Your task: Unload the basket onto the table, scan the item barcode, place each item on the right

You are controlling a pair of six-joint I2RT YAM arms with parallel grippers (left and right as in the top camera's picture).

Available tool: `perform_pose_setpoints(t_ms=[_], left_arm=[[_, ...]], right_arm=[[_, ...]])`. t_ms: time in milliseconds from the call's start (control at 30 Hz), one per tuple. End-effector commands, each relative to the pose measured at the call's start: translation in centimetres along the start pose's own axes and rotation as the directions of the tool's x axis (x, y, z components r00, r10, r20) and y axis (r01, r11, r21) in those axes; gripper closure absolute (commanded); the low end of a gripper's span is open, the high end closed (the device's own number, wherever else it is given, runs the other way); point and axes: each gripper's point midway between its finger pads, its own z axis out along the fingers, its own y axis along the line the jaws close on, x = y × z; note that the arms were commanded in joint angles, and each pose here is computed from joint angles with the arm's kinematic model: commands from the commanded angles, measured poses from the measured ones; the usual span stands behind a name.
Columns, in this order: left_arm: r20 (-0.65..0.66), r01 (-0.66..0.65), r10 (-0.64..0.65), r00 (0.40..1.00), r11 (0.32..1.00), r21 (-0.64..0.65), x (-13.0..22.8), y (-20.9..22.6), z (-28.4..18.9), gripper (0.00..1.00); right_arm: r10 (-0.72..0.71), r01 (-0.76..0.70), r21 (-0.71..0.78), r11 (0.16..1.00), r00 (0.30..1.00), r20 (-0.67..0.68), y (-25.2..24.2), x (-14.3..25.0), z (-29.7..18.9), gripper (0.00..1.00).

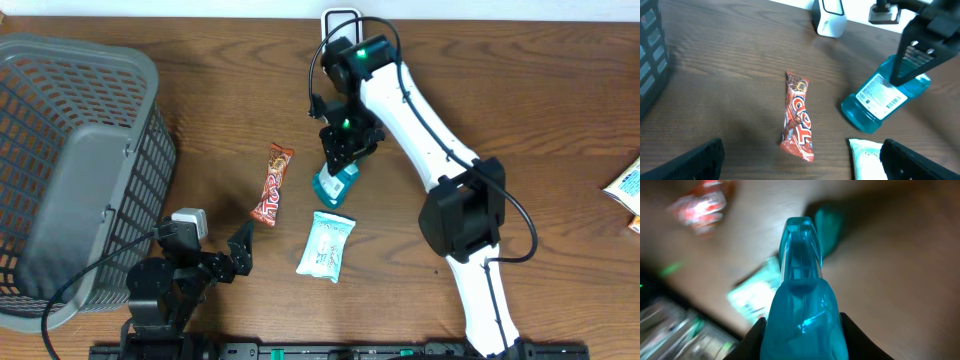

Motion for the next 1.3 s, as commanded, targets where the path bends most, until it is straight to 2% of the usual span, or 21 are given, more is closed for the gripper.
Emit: perform_pose_setpoints(t_ms=[0,267,567,767,1000,1133,1267], left_arm=[[0.005,-0.013,0.013,1.000,1.000,0.013,-0.2,-0.3,-0.1,0.01],[0.005,-0.013,0.013,1.000,1.000,0.013,-0.2,-0.3,-0.1,0.01],[0.005,-0.013,0.013,1.000,1.000,0.013,-0.2,-0.3,-0.1,0.01],[0.005,-0.012,0.012,1.000,1.000,0.013,-0.2,-0.3,-0.1,0.01],[0.005,-0.013,0.012,1.000,1.000,0.013,-0.2,-0.3,-0.1,0.01],[0.005,-0.012,0.012,1.000,1.000,0.013,-0.2,-0.3,-0.1,0.00],[0.005,-0.013,0.012,1.000,1.000,0.013,-0.2,-0.3,-0.1,0.00]], right_arm=[[-0.128,0.172,-0.282,0.944,0.977,0.171,4.3,-1.1,-4.0,0.92],[-0.174,0.353,-0.469,0.809,0.907,0.383,5.2,-2.0,-8.0,0.94],[-0.117,0.286,-0.512,0.810,0.934,0.337,4.5,-0.8,-7.5,0.98],[-0.106,0.268,-0.518,0.813,0.942,0.320,5.0,4.5,-8.4,0.98],[-0.123,0.356,-0.500,0.790,0.890,0.439,5.4,12.1,-10.0,0.97],[-0.039,0.355,-0.572,0.739,0.871,0.491,5.4,13.4,-9.1,0.96],[-0.029,0.351,-0.587,0.730,0.873,0.487,4.8,13.4,-7.1,0.95]])
